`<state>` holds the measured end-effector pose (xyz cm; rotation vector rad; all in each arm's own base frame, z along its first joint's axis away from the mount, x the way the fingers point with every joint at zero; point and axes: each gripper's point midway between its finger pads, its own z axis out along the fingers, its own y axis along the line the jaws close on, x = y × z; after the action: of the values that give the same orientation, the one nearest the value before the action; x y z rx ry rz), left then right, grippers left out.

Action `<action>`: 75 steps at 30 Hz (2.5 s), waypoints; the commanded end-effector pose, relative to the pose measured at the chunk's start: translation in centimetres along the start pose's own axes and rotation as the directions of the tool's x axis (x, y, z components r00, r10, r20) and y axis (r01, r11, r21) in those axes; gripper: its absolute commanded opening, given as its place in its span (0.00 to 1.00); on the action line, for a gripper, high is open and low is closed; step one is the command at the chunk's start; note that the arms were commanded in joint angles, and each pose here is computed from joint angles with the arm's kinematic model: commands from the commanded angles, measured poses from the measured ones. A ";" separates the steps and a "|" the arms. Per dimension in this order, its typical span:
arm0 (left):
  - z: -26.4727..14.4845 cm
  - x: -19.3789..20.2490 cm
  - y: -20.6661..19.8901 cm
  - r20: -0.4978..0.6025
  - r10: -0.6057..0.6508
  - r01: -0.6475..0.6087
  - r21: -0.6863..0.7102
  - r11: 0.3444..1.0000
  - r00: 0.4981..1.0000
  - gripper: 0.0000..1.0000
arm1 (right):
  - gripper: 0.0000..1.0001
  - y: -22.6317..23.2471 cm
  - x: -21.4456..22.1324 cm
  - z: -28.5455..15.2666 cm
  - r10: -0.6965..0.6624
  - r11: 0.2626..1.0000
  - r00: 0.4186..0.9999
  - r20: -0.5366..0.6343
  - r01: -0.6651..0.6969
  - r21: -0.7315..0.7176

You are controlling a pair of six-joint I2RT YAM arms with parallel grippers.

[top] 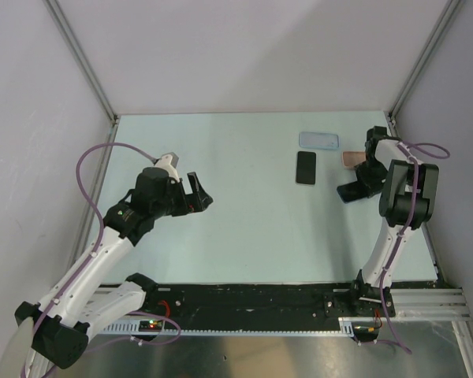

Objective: Put the phone into the phone case

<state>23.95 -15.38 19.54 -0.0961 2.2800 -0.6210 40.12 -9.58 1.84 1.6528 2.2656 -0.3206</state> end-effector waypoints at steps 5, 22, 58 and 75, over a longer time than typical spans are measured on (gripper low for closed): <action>0.2 -0.3 -0.2 -0.001 -0.049 0.049 -0.002 0.999 0.999 0.98 | 0.67 -1.6 3.9 -1.4 -0.189 0.982 0.982 -0.015 0.189 0.013; 3.1 2.1 0.7 -0.087 -0.161 0.158 -0.046 0.986 0.983 0.98 | 0.69 -4.2 19.4 -7.4 -0.539 0.833 0.842 0.030 0.538 -0.128; 12.7 5.1 -1.7 -0.244 -0.272 0.264 -0.064 0.962 0.931 0.98 | 0.99 5.1 24.8 -18.9 -0.730 0.286 0.563 0.386 0.766 -0.576; 8.4 4.0 -3.2 -0.190 -0.267 0.281 0.052 0.958 0.945 0.97 | 0.60 7.1 -0.5 -7.6 -0.027 0.976 0.995 0.097 0.047 -0.214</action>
<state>27.01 -22.35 12.03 -0.3446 2.4748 -0.8353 47.01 -2.29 11.06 1.1765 2.2178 -0.0411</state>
